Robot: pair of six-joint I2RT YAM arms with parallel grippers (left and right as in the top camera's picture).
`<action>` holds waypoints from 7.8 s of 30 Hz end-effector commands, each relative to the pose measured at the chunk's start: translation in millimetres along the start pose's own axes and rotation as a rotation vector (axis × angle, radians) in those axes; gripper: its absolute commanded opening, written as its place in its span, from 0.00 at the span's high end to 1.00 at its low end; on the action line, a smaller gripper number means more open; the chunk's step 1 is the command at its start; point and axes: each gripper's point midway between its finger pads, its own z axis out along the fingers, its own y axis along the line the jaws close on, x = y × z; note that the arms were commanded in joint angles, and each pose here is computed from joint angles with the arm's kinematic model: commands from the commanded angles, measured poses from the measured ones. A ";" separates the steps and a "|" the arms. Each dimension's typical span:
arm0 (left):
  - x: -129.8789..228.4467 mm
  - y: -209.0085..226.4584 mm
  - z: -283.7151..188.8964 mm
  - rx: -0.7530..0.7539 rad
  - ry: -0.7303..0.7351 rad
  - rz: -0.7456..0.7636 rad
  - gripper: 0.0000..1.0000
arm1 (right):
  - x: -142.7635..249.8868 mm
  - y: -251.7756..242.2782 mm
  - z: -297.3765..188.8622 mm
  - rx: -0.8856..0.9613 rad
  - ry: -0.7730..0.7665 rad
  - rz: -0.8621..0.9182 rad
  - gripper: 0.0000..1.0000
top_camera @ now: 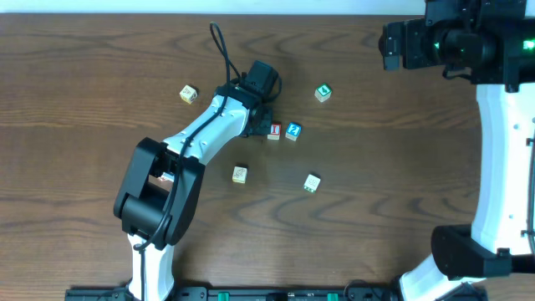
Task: Spell out Ai2
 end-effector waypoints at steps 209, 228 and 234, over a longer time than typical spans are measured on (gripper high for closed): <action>11.1 2.2 19.0 0.509 0.069 -0.426 0.94 | 212.0 149.3 276.4 -0.677 0.388 0.339 0.99; 12.1 2.4 19.2 0.508 0.071 -0.420 0.94 | 215.2 167.2 270.9 -0.716 0.403 0.311 0.99; 13.4 2.6 19.4 0.506 0.075 -0.414 0.94 | 215.3 166.6 271.5 -0.711 0.402 0.310 0.98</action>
